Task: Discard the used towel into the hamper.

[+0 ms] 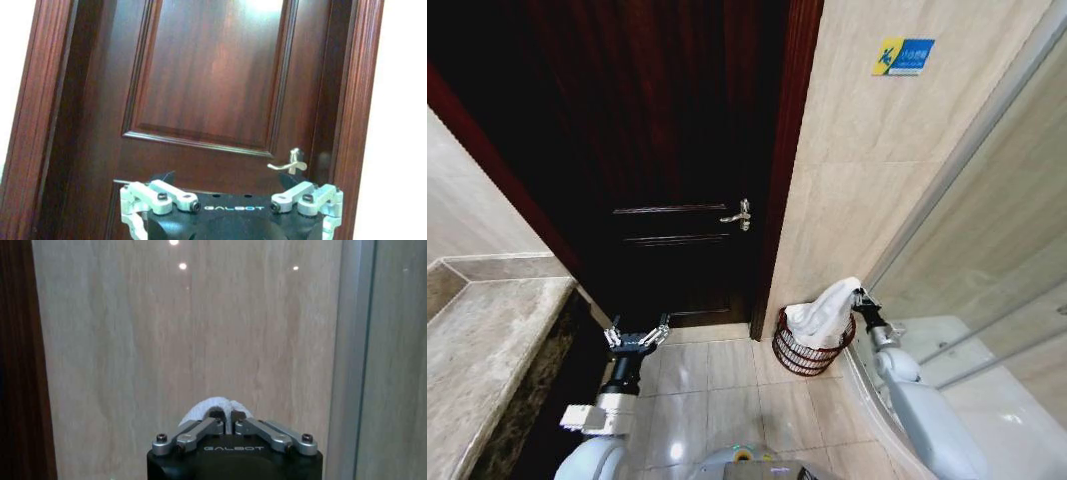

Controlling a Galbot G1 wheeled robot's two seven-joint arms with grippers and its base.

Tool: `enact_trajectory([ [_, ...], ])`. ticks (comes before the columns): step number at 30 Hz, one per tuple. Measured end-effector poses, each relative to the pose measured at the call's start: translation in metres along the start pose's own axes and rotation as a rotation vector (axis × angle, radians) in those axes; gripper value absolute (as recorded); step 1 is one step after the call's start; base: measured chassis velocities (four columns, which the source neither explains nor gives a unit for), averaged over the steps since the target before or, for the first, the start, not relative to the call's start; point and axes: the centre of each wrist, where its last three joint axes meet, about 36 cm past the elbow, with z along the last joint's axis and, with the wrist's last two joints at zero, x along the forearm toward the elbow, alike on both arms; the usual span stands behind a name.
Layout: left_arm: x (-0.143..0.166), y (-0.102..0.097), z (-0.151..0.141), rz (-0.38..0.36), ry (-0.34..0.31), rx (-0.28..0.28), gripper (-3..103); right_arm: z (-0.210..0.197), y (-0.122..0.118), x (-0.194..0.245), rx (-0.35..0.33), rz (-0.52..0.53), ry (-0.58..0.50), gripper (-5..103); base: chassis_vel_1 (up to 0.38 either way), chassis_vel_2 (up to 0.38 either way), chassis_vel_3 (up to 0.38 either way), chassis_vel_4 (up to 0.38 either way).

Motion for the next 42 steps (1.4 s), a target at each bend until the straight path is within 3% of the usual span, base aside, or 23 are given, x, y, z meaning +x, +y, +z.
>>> enact_trajectory([
  [13, 0.0, 0.0, 0.0, 0.0, 0.0, 0.0, 100, 0.041, 0.002, -0.026, -0.034, 0.042, 0.104, 4, 0.0, 0.0, 0.0, 0.0],
  [19, 0.0, 0.0, 0.0, 0.0, 0.0, 0.0, 100, 0.02, 0.003, -0.071, -0.044, 0.077, -0.021, 4, 0.0, 0.0, 0.0, 0.0],
  [22, 0.0, 0.0, 0.0, 0.0, 0.0, 0.0, 100, -0.009, -0.001, -0.105, -0.035, 0.094, -0.115, 4, 0.0, 0.0, 0.0, 0.0],
  [25, 0.0, 0.0, 0.0, 0.0, 0.0, 0.0, 100, -0.015, -0.004, -0.11, -0.025, 0.098, -0.139, 4, 0.0, 0.0, 0.0, 0.0],
  [30, 0.0, 0.0, 0.0, 0.0, 0.0, 0.0, 100, -0.012, -0.007, -0.105, -0.005, 0.096, -0.14, 4, 0.0, 0.0, 0.0, 0.0],
  [36, 0.0, 0.0, 0.0, 0.0, 0.0, 0.0, 100, 0.036, 0.005, -0.061, -0.037, 0.094, 0.013, 4, 0.0, 0.0, 0.0, 0.0],
  [42, 0.0, 0.0, 0.0, 0.0, 0.0, 0.0, 100, 0.047, 0.008, -0.044, -0.049, 0.085, 0.053, 4, 0.0, 0.0, 0.0, 0.0],
])
